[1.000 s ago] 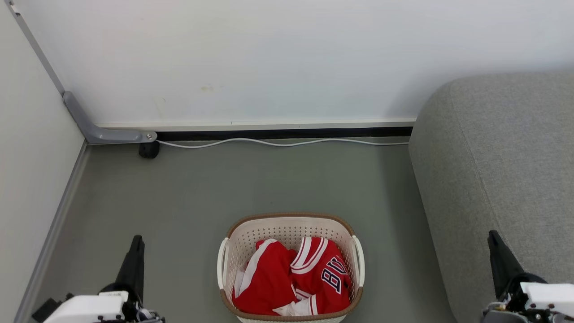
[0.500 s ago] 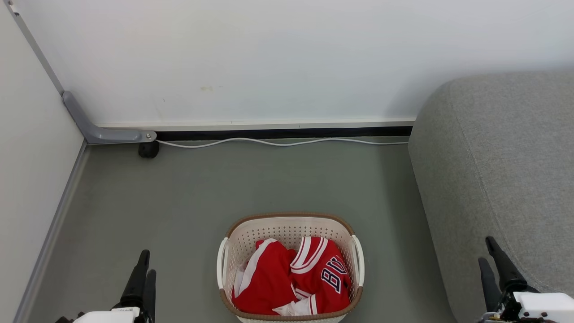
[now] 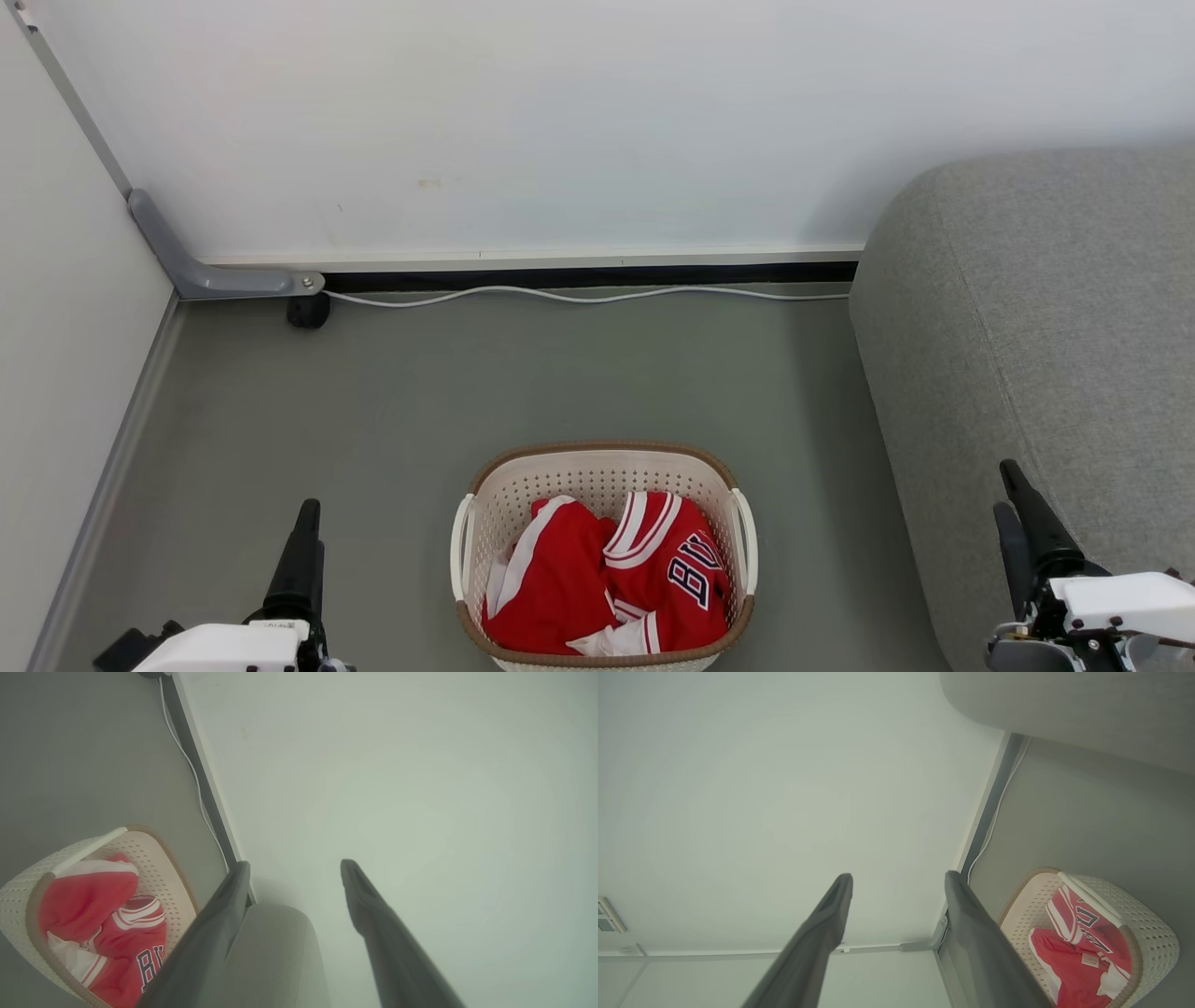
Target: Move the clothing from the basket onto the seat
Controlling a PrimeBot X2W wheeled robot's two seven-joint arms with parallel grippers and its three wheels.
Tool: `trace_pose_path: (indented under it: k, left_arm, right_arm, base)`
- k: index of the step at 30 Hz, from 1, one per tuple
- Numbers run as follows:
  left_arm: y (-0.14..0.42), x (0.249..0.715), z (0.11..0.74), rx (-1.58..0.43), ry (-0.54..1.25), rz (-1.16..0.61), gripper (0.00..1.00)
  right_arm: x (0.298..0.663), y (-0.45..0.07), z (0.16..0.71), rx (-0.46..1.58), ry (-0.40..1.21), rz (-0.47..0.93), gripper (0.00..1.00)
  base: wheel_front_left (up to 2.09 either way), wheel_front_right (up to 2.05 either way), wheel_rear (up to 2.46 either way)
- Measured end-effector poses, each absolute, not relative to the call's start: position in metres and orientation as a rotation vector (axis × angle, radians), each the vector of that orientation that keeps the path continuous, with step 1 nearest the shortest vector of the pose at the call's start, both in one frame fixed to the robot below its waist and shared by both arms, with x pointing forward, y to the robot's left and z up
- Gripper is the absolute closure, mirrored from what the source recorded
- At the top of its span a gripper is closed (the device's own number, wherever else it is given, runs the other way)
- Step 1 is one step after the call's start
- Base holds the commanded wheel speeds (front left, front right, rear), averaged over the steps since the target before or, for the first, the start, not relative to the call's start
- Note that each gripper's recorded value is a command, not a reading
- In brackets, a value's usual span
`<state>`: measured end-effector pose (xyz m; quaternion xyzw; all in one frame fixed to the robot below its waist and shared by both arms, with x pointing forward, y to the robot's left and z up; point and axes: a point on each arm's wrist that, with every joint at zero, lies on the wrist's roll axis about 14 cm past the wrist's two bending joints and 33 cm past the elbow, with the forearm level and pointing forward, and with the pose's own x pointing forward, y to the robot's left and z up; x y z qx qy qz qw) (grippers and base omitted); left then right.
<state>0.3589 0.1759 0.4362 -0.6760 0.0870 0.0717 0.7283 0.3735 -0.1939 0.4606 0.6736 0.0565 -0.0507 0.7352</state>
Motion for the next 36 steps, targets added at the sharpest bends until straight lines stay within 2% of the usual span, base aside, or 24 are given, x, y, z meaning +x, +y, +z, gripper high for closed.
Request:
trace_pose_path:
  k: [12, 36]
  left_arm:
    - [0.169, 0.366, 0.443, -1.316, 0.192, 0.115, 0.00]
    - [0.146, 0.380, 0.445, -0.847, 0.246, 0.049, 0.00]
  right_arm:
    - [0.385, -0.189, 0.468, 1.300, 0.140, -0.058, 0.00]
    - [0.404, -0.181, 0.482, 0.877, 0.137, 0.042, 0.00]
  base:
    - [0.00, 0.00, 0.00]
    - [0.00, 0.00, 0.00]
